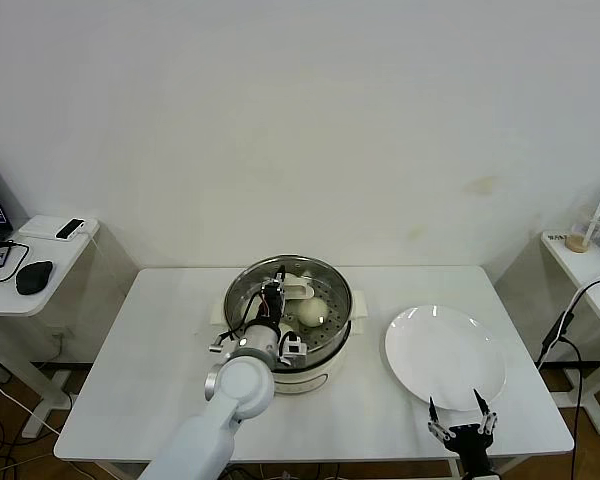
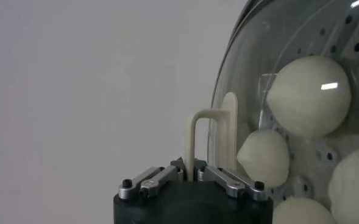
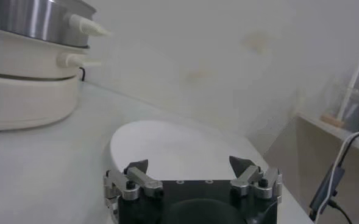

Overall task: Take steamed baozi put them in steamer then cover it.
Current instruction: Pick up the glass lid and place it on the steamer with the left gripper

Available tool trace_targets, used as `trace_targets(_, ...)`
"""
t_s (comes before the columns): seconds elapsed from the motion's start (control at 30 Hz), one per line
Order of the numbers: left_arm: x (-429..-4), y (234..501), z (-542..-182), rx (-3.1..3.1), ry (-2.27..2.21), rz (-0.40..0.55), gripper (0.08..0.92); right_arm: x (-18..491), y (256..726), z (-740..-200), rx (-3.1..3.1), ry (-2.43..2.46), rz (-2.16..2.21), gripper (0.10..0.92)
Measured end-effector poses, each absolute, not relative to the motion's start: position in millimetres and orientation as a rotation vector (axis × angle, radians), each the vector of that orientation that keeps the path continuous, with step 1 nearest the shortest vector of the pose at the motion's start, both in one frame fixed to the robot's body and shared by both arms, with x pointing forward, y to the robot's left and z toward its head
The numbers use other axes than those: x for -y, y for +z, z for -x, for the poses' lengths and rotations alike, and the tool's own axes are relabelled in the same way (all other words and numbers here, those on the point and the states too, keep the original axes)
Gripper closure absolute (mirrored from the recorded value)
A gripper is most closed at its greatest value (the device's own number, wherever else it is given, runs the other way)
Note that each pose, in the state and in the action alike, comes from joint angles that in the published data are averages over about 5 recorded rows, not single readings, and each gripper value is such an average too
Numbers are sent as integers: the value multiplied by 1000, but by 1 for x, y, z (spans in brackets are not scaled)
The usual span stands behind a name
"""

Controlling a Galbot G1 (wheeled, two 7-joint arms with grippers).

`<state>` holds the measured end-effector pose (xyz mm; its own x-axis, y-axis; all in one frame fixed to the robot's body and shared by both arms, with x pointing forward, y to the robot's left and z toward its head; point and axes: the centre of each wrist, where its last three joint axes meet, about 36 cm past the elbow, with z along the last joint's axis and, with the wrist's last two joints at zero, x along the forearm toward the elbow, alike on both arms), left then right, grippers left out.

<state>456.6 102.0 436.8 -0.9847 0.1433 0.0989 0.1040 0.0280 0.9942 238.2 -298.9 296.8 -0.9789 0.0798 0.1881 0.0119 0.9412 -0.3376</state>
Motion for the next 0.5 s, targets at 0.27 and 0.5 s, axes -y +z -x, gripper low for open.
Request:
trace_targets(0.27, -100, 436, -455, -2241, 2145, -273, 850, 298, 297, -237, 2894, 505, 64, 200)
trace_targets(0.5, -100, 438, -452, -2248, 2126, -267, 792, 297, 296, -237, 2894, 507, 59, 200)
